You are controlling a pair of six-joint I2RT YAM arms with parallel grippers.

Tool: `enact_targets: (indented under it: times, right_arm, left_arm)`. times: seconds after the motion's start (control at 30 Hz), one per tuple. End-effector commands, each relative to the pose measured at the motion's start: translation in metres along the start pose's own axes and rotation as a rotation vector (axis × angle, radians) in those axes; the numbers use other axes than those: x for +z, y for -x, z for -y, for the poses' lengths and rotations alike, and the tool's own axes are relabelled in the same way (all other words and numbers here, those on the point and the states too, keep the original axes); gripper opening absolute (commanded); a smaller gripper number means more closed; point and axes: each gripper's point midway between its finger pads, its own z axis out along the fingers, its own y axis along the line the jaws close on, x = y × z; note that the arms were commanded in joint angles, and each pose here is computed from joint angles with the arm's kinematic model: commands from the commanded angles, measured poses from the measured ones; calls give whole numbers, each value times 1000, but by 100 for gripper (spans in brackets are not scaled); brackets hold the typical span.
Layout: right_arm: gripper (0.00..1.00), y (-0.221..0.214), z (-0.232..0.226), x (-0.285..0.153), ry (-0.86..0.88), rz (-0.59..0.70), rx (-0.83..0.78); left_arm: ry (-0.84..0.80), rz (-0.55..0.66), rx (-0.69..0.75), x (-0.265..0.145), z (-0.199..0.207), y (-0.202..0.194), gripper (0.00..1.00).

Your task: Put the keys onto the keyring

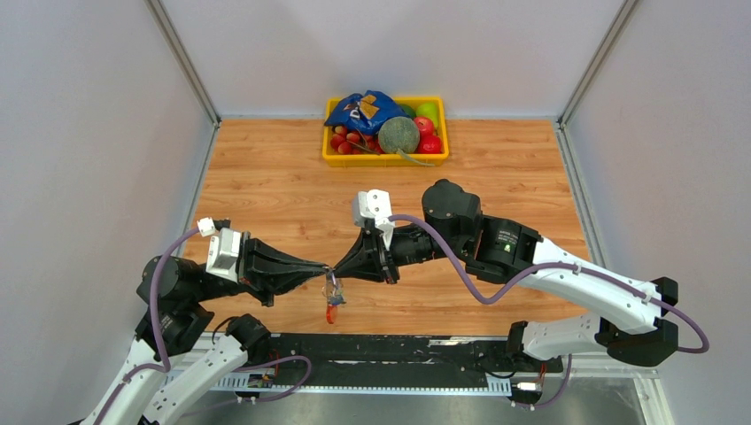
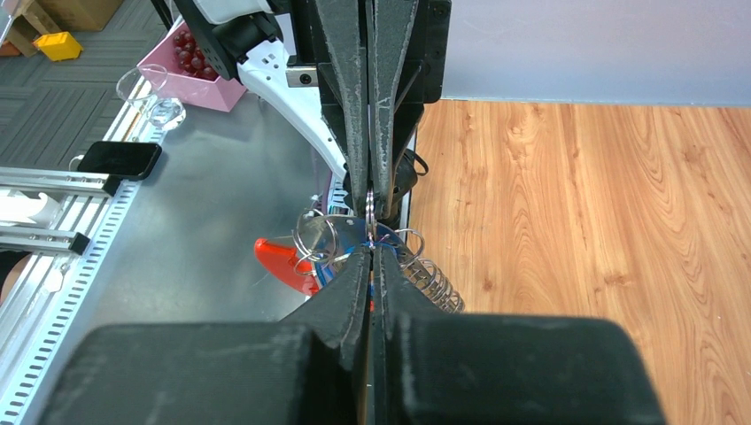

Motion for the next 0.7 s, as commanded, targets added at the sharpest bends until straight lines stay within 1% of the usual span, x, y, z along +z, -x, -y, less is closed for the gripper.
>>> enact_targets:
  times: [0.0, 0.3, 0.67]
  right_arm:
    - [0, 15, -9, -1, 31, 53, -19]
    - [0, -4, -14, 1, 68, 19, 3]
    - [0, -13, -20, 10, 128, -6, 19]
  left_arm:
    - [-12, 54, 49, -1, 5, 15, 0]
    - [-26, 89, 69, -2, 10, 26, 0]
    - [-36, 113, 75, -2, 14, 32, 0]
